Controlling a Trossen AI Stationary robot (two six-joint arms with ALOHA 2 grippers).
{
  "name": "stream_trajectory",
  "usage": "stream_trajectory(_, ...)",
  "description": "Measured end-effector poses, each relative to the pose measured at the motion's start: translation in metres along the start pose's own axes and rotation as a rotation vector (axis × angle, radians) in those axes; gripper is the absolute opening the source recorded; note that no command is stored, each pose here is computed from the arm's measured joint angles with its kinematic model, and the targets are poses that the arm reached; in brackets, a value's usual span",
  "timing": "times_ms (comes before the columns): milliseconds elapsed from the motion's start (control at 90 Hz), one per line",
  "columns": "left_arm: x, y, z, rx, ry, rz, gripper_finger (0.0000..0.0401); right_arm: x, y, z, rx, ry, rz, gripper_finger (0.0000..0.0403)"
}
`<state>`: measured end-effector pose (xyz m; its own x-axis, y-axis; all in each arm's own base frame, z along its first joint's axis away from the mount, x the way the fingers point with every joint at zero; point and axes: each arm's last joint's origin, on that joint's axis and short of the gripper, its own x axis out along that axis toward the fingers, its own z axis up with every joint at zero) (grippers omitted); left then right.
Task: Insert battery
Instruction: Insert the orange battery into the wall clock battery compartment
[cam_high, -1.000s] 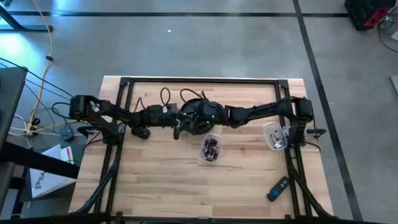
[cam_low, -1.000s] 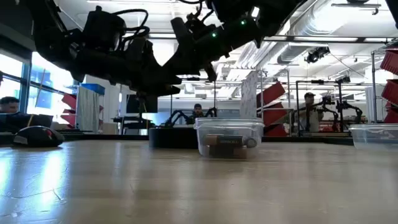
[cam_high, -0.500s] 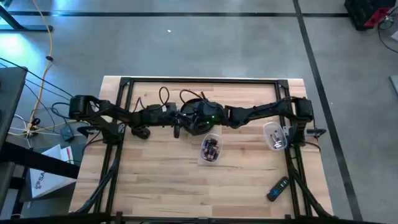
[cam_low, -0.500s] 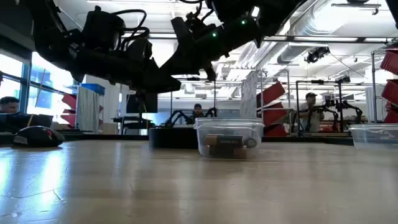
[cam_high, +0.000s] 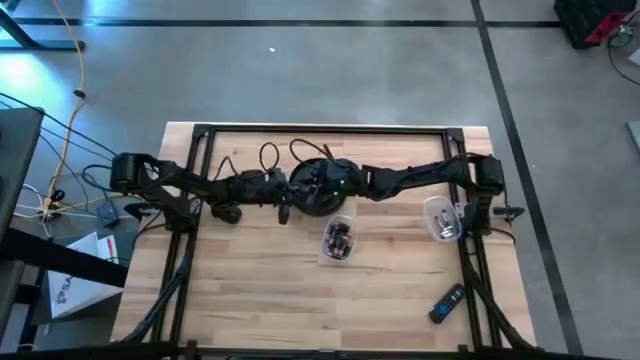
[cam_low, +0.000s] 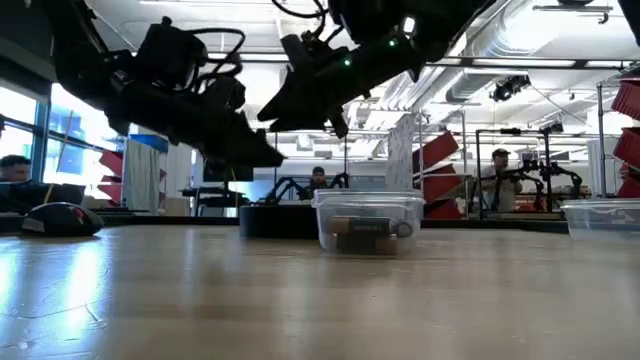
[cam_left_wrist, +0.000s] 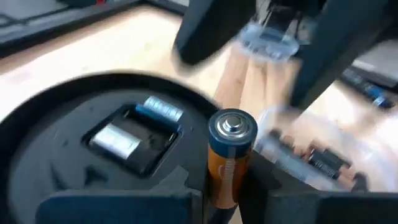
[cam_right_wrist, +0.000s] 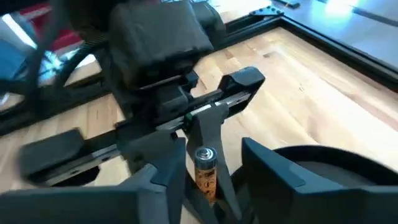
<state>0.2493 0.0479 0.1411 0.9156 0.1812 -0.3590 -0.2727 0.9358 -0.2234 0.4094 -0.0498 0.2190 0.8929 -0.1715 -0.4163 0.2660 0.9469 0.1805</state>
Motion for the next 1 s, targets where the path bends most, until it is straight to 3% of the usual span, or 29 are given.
stream_trajectory(111,-0.010,0.001,0.003,0.029,0.067,0.088,0.0029,-0.021,-0.009,0.010,-0.093,0.069,-0.058,0.0146)
stream_trajectory(267,-0.024,0.001,0.022,0.071,0.204,0.250,0.0028,-0.053,-0.040,0.009,-0.224,0.306,-0.257,0.0149)
stream_trajectory(422,-0.027,0.000,0.042,0.072,0.304,0.373,0.0028,-0.065,-0.079,-0.010,-0.228,0.557,-0.406,0.0149)
stream_trajectory(722,-0.029,0.010,0.041,0.014,0.411,0.425,0.0031,-0.054,-0.113,-0.065,-0.215,0.614,-0.402,0.0149)
stream_trajectory(1000,-0.027,0.011,0.038,-0.042,0.381,0.413,0.0030,-0.027,-0.091,-0.092,-0.192,0.548,-0.311,0.0149)
